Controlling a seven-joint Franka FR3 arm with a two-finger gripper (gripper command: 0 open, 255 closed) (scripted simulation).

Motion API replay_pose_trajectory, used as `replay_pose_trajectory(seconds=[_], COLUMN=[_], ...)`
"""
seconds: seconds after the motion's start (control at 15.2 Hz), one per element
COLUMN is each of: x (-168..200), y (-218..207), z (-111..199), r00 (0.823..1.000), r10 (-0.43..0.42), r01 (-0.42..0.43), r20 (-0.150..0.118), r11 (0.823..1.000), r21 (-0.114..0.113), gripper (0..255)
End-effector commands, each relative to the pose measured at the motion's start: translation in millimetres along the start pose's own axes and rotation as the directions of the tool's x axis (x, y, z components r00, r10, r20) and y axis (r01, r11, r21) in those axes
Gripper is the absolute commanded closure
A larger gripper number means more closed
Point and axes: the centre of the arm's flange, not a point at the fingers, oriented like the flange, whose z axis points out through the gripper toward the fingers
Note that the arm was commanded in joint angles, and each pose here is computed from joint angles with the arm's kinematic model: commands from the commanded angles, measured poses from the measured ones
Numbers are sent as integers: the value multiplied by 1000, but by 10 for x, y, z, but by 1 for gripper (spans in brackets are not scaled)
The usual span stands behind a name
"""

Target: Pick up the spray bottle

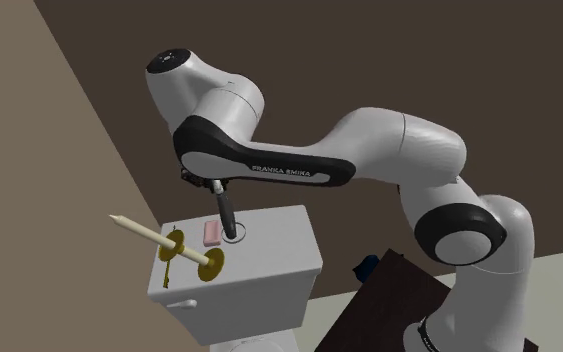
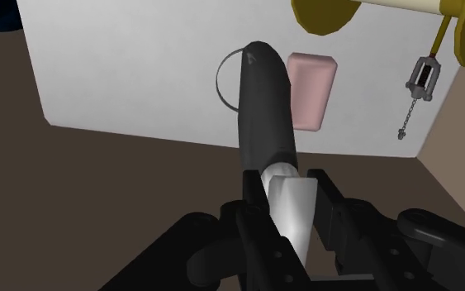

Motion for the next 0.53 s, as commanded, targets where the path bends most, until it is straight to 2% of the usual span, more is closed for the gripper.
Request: replay_pose_trajectory(seconds=[0.0,0.33,0.46], x=[34,87,89], y=[13,28,29], z=[-102,-360,-368], r00=[1000,1000,1000], r10=[0,0,0], r01=[0,0,0], r20=[0,0,0], r11=[1000,1000,1000], r21=[0,0,0], gripper=[255,255,255])
